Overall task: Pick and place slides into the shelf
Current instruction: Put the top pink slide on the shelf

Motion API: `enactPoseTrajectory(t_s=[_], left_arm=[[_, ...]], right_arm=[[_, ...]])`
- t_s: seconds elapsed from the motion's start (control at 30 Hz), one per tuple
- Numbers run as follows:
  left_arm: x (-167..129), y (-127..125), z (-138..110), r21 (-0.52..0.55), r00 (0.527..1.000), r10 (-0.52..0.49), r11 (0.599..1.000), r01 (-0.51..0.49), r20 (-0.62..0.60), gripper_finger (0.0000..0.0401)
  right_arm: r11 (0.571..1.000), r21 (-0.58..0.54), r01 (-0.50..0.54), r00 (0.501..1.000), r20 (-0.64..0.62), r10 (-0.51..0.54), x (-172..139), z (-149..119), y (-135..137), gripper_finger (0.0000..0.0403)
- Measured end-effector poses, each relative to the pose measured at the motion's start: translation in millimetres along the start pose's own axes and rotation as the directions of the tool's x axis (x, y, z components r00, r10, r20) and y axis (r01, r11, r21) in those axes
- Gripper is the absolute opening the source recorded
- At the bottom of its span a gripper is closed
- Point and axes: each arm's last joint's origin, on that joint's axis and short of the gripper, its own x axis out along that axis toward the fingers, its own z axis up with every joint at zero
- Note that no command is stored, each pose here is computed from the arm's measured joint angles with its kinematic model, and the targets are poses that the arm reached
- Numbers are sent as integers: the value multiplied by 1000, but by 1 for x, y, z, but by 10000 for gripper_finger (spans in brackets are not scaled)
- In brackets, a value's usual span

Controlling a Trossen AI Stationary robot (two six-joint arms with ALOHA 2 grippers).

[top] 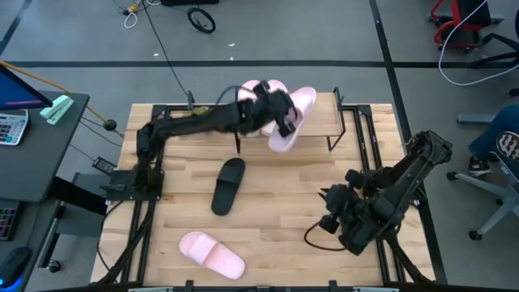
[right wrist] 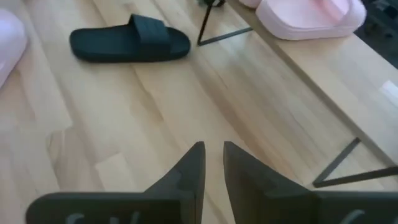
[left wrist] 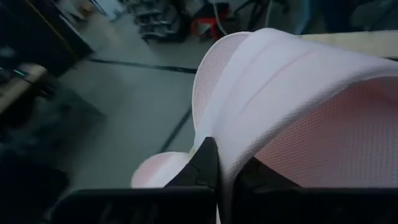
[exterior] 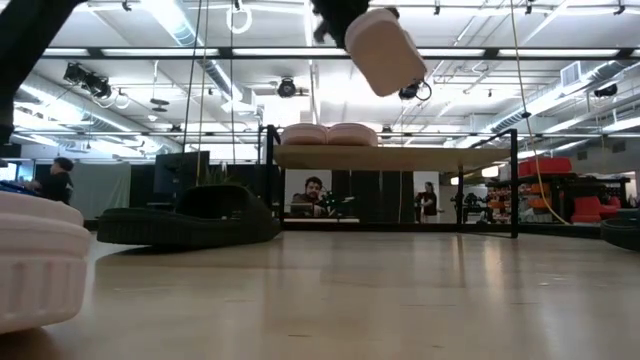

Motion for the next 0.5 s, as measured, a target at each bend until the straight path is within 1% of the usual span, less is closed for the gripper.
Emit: enactPoseTrajectory(t_s=[0.07,0.2,0.27,0.33,0.5], left_arm=[[16,10,-3,-76,999,-30,997,32,22,13],[44,19,-6,-179,996,3,984,13,85,11],[53,21,-7,-215,993,1,976,24,117,11],[61,21,-9,-267,990,-10,963,47,139,11],[89,12,-27,-364,994,-11,930,49,106,13]], right_arm=[[1000,-12,-6,1000,4,6,-2,-2,1,64],[1000,-14,-6,1000,5,6,-2,-3,1,64],[1000,-14,-6,1000,5,6,-2,-3,1,64],[1000,-15,-5,1000,5,5,-2,-3,1,64],[1000,-15,-6,1000,4,6,-2,-3,1,64]])
